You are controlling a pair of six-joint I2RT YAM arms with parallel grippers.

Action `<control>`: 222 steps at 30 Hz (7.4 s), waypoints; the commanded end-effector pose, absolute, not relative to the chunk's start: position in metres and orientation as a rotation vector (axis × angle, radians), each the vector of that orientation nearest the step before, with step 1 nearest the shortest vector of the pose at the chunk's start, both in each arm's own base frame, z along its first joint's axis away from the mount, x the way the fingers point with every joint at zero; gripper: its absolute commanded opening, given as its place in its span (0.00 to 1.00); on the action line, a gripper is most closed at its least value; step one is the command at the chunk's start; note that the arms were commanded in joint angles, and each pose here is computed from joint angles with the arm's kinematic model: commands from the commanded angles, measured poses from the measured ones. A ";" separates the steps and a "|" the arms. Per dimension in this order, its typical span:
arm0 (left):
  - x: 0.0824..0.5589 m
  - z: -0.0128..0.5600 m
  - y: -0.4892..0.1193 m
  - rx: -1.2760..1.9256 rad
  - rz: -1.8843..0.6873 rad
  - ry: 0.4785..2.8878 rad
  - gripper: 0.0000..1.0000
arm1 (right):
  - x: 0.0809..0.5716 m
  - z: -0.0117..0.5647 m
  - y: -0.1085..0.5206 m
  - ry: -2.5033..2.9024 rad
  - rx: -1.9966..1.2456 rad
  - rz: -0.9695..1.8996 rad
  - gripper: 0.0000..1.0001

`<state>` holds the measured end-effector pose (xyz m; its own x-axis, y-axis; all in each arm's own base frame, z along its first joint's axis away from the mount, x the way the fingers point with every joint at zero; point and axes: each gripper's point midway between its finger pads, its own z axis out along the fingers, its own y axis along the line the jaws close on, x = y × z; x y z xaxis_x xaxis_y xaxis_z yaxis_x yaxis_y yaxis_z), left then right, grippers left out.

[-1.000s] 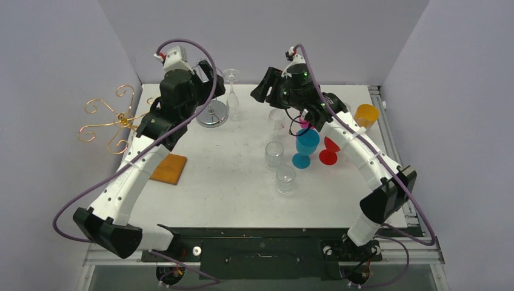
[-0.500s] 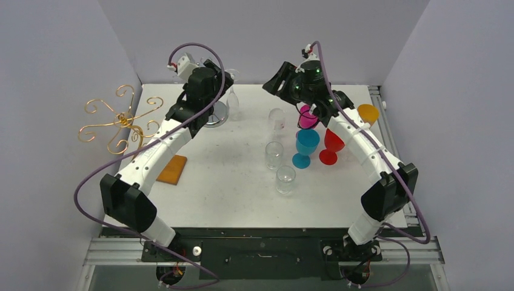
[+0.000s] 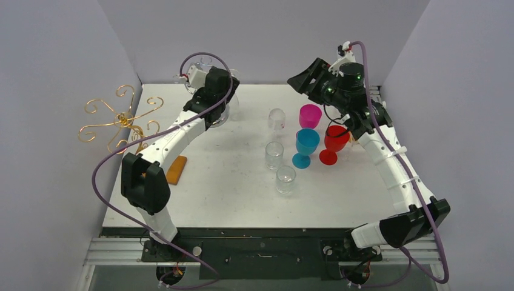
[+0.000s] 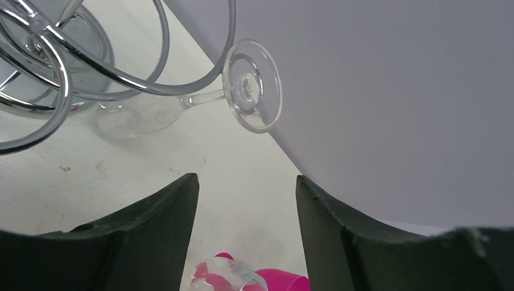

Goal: Take the wine glass off the wine glass rack
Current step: Pick up the wine glass from the wine rack.

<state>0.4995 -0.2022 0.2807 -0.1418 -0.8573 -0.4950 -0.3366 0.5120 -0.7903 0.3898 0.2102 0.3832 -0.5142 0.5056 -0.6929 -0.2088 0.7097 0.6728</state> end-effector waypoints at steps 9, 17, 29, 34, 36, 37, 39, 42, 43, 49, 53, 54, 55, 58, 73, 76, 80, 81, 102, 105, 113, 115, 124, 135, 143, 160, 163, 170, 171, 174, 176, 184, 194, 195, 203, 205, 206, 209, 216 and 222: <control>0.530 0.308 -0.200 -1.090 -0.665 1.605 0.50 | 0.377 0.408 0.182 1.850 0.190 0.917 0.57; 0.538 0.299 -0.197 -1.122 -0.638 1.609 0.48 | 0.378 0.408 0.173 1.841 0.202 0.917 0.57; 0.554 0.287 -0.192 -1.166 -0.673 1.599 0.38 | 0.381 0.404 0.170 1.846 0.211 0.924 0.57; 0.560 0.288 -0.191 -1.172 -0.690 1.590 0.36 | 0.382 0.403 0.169 1.846 0.215 0.922 0.56; 0.562 0.288 -0.191 -1.172 -0.696 1.590 0.36 | 0.382 0.403 0.169 1.846 0.214 0.921 0.56; 0.563 0.288 -0.192 -1.172 -0.701 1.591 0.35 | 0.382 0.403 0.168 1.845 0.215 0.921 0.56; 0.565 0.286 -0.193 -1.176 -0.711 1.595 0.33 | 0.383 0.402 0.168 1.848 0.215 0.921 0.56; 0.568 0.281 -0.195 -1.189 -0.726 1.597 0.29 | 0.383 0.400 0.168 1.849 0.218 0.919 0.56; 0.569 0.280 -0.195 -1.189 -0.731 1.599 0.29 | 0.383 0.400 0.168 1.849 0.218 0.920 0.56; 0.571 0.280 -0.194 -1.195 -0.748 1.597 0.21 | 0.384 0.398 0.167 1.853 0.219 0.918 0.55; 0.568 0.283 -0.193 -1.190 -0.759 1.595 0.17 | 0.384 0.398 0.167 1.853 0.218 0.919 0.54; 0.567 0.284 -0.192 -1.189 -0.764 1.594 0.16 | 0.384 0.398 0.167 1.853 0.217 0.918 0.54; 0.567 0.285 -0.192 -1.189 -0.769 1.591 0.15 | 0.384 0.398 0.167 1.855 0.218 0.918 0.54; 0.563 0.291 -0.190 -1.186 -0.786 1.582 0.13 | 0.384 0.397 0.167 1.855 0.219 0.918 0.53; 0.552 0.312 -0.188 -1.195 -0.896 1.544 0.03 | 0.384 0.395 0.167 1.856 0.223 0.916 0.51; 0.550 0.314 -0.188 -1.198 -0.916 1.543 0.02 | 0.384 0.393 0.167 1.860 0.224 0.915 0.51; 0.547 0.319 -0.189 -1.200 -0.939 1.544 0.01 | 0.384 0.393 0.167 1.858 0.223 0.915 0.51; 0.547 0.319 -0.189 -1.201 -0.945 1.546 0.01 | 0.384 0.393 0.167 1.858 0.223 0.915 0.51; 0.537 0.332 -0.185 -1.238 -1.043 1.507 0.00 | 0.384 0.390 0.167 1.861 0.229 0.915 0.50; 0.535 0.337 -0.184 -1.249 -1.066 1.492 0.00 | 0.384 0.390 0.167 1.860 0.230 0.914 0.50; 0.537 0.340 -0.181 -1.239 -1.045 1.516 0.00 | 0.384 0.388 0.167 1.864 0.232 0.912 0.50; 0.539 0.339 -0.181 -1.219 -1.016 1.558 0.00 | 0.384 0.389 0.167 1.863 0.230 0.912 0.50; 0.541 0.319 -0.182 -1.173 -0.950 1.689 0.00 | 0.385 0.387 0.167 1.867 0.231 0.911 0.50; 0.543 0.320 -0.189 -1.155 -1.020 1.685 0.00 | 0.387 0.385 0.168 1.873 0.233 0.912 0.50; 0.545 0.323 -0.192 -1.153 -1.060 1.672 0.10 | 0.387 0.384 0.168 1.874 0.234 0.910 0.50; 0.548 0.309 -0.196 -1.176 -1.075 1.685 0.24 | 0.389 0.383 0.168 1.879 0.237 0.910 0.49; 0.546 0.313 -0.197 -1.173 -1.096 1.679 0.24 | 0.390 0.382 0.169 1.881 0.239 0.911 0.49; 0.541 0.322 -0.200 -1.175 -1.144 1.661 0.22 | 0.391 0.380 0.168 1.887 0.242 0.909 0.49; 0.541 0.321 -0.200 -1.179 -1.149 1.662 0.26 | 0.391 0.380 0.169 1.887 0.241 0.909 0.49; 0.540 0.324 -0.201 -1.180 -1.166 1.655 0.29 | 0.391 0.380 0.168 1.886 0.242 0.908 0.48; 0.539 0.326 -0.202 -1.177 -1.180 1.654 0.31 | 0.391 0.380 0.168 1.886 0.244 0.908 0.48; 0.537 0.323 -0.202 -1.167 -1.157 1.678 0.39 | 0.391 0.379 0.168 1.888 0.247 0.906 0.48; 0.533 0.305 -0.203 -1.156 -1.109 1.740 0.44 | 0.392 0.378 0.168 1.890 0.248 0.904 0.48; 0.532 0.305 -0.203 -1.153 -1.107 1.742 0.43 | 0.392 0.378 0.168 1.891 0.248 0.902 0.48; 0.529 0.302 -0.207 -1.117 -1.072 1.791 0.45 | 0.392 0.378 0.168 1.891 0.248 0.903 0.47; 0.528 0.301 -0.207 -1.111 -1.076 1.793 0.45 | 0.392 0.377 0.168 1.893 0.248 0.903 0.47; 0.527 0.301 -0.207 -1.105 -1.076 1.796 0.45 | 0.392 0.377 0.168 1.893 0.248 0.903 0.47; 0.527 0.301 -0.209 -1.097 -1.075 1.805 0.47 | 0.392 0.377 0.168 1.892 0.248 0.903 0.47; 0.526 0.296 -0.208 -1.087 -1.051 1.830 0.49 | 0.392 0.378 0.168 1.892 0.248 0.903 0.47; 0.525 0.294 -0.210 -1.079 -1.049 1.848 0.50 | 0.392 0.378 0.168 1.892 0.247 0.902 0.47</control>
